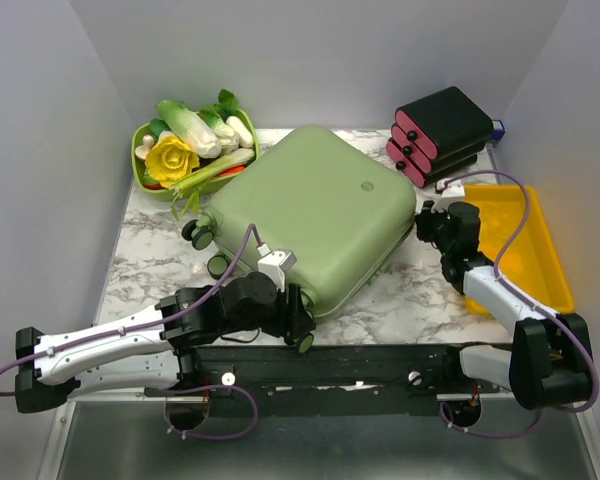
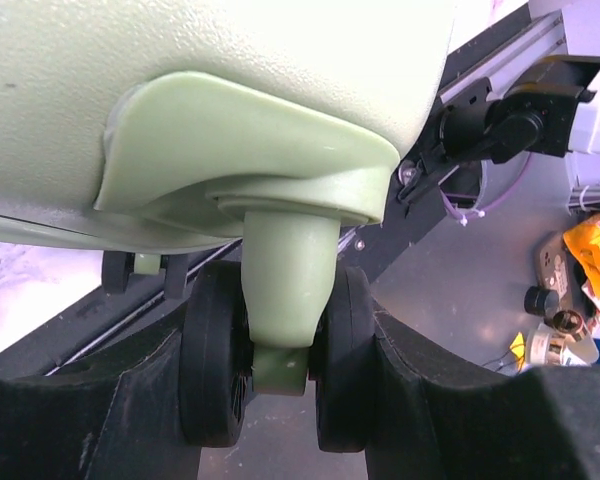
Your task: Open, take out, and arrange the luggage
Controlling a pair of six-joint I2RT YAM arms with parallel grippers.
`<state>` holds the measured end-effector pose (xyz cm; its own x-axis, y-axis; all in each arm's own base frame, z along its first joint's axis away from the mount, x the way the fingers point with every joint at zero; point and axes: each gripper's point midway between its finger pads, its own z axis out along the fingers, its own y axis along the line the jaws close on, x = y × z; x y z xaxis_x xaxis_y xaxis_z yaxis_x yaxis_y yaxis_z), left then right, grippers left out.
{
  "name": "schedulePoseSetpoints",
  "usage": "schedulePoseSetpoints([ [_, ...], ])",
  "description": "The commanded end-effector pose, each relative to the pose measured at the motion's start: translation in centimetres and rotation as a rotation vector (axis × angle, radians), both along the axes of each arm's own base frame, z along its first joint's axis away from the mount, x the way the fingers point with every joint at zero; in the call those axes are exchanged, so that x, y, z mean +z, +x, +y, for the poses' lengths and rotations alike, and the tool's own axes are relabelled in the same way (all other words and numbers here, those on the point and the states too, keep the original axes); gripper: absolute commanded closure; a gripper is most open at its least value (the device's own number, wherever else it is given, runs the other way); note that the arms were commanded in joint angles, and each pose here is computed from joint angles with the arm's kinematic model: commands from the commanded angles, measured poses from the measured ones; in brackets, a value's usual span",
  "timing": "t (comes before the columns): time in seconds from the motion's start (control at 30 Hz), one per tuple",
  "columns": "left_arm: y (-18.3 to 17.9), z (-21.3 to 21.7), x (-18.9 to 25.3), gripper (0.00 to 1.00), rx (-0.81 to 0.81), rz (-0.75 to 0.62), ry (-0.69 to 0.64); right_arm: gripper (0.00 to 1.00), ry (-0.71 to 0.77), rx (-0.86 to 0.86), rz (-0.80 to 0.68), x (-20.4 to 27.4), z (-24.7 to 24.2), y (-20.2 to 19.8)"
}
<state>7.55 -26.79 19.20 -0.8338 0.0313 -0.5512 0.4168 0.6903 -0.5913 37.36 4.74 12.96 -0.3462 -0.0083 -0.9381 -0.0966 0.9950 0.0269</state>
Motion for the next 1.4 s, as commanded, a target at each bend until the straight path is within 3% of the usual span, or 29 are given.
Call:
schedulePoseSetpoints([
  [0.0,-1.2,1.9,-0.4,0.74,0.048,0.085,0.000,0.55,0.046,0.012,-0.074,3.7,-0.5,0.2],
  [0.07,-1.0,1.7,-0.1,0.34,0.061,0.087,-0.025,0.39,0.084,0.042,-0.054,4.0,0.1,-1.3],
  [0.13,-0.5,1.9,0.6,0.17,0.100,0.079,-0.053,0.32,0.120,-0.016,-0.037,3.8,-0.5,-2.5],
  [0.17,-0.4,2.0,0.9,0.11,0.111,0.077,-0.055,0.22,0.107,-0.078,-0.084,5.2,-1.7,-3.0],
  [0.23,0.2,2.9,1.6,0.01,0.161,0.064,-0.057,0.12,0.084,-0.115,-0.084,6.2,-2.5,-4.0],
  [0.3,0.3,3.9,1.9,0.02,0.184,0.054,-0.039,0.00,0.091,-0.076,-0.146,9.9,-2.0,-4.4],
  [0.37,1.4,5.6,3.5,0.01,0.287,0.034,-0.057,0.00,0.142,0.014,-0.117,11.0,-0.2,-5.1],
  [0.5,3.2,12.1,3.2,0.01,0.577,0.031,0.085,0.00,0.229,0.232,-0.058,13.6,4.0,-4.4],
  [0.6,4.7,14.3,4.1,0.01,0.731,-0.011,0.046,0.00,0.281,0.349,0.029,15.3,6.3,-3.3],
  [0.63,5.0,14.5,4.1,0.01,0.744,-0.024,0.025,0.00,0.297,0.359,0.138,13.0,6.8,-2.4],
  [0.8,7.1,13.4,7.4,0.01,0.733,-0.181,-0.101,0.00,0.341,0.407,0.199,13.1,8.2,1.4],
  [0.93,8.5,12.5,8.1,0.01,0.767,-0.222,-0.061,0.00,0.398,0.468,0.290,11.3,9.9,2.9],
  [1.0,10.1,11.5,8.6,0.01,0.798,-0.212,-0.081,0.00,0.402,0.474,0.319,10.3,10.3,3.3],
  [1.03,10.3,10.0,6.7,0.01,0.708,-0.173,-0.002,0.00,0.401,0.473,0.317,10.1,10.4,3.5],
  [1.17,13.3,9.7,1.5,0.01,0.686,0.002,0.087,0.00,0.422,0.514,0.345,9.3,11.1,3.7],
  [1.37,16.4,9.7,1.5,0.01,0.710,-0.038,-0.014,0.01,0.463,0.624,0.432,7.8,12.3,1.9],
])
